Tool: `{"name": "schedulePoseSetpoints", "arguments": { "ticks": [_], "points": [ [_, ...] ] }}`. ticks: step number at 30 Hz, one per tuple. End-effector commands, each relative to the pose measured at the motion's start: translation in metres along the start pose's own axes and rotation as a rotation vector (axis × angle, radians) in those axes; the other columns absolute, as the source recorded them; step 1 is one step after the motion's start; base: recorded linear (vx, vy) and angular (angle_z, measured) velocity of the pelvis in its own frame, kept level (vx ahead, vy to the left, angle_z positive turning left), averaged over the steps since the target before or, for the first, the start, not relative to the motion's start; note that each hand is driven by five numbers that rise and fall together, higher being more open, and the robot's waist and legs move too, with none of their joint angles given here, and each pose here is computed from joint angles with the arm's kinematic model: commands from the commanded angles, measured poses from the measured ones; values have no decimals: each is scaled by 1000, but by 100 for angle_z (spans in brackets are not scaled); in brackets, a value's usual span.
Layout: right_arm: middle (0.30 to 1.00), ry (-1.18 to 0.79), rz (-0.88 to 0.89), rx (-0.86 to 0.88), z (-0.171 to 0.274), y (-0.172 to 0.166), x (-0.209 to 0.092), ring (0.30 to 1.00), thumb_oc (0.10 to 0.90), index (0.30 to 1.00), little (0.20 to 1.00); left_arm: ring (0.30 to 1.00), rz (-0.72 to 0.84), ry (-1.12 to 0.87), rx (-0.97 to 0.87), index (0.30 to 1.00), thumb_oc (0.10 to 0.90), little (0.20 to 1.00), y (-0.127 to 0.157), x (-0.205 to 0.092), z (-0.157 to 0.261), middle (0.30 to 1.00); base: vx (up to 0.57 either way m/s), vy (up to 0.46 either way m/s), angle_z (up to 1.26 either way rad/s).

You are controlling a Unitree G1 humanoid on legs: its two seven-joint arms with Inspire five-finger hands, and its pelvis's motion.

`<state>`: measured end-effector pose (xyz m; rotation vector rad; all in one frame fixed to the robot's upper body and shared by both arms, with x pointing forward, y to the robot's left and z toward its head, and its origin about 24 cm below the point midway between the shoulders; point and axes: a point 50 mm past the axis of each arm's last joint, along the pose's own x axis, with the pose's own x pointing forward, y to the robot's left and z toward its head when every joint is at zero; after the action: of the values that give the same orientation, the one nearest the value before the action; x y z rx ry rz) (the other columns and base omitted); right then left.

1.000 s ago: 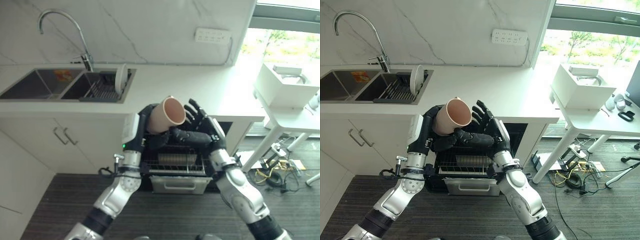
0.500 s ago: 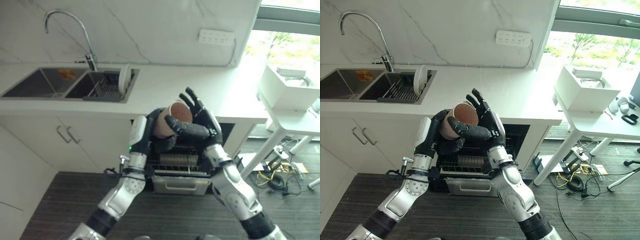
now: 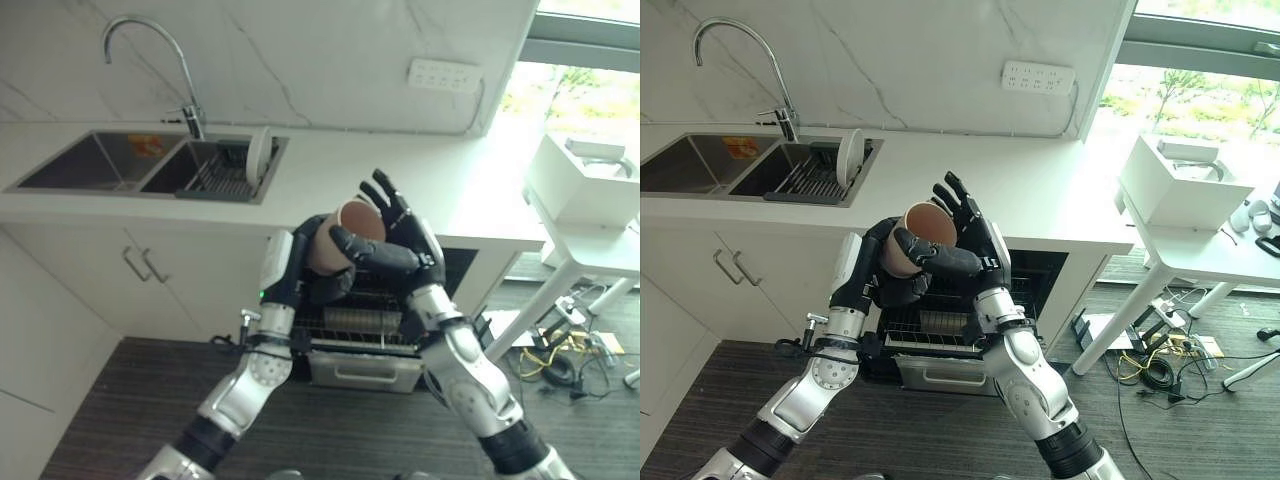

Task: Place the dishes in the dishwasher.

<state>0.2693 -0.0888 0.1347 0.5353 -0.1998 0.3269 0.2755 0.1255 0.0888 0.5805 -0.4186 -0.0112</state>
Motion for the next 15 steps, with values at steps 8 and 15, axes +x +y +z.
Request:
{"name": "schedulePoseSetpoints", "arguments": {
  "ticks": [8,15],
  "points": [
    [900,-227,165,-28,41,36,29,900,800,900,900,300,32,-355,-116,300,400,300,6,27,68,300,0,0,0],
    [900,-108,236,-102,26,33,24,900,800,900,900,300,56,-321,-78,300,400,300,16,32,64,300,0,0,0]
  ]
}}
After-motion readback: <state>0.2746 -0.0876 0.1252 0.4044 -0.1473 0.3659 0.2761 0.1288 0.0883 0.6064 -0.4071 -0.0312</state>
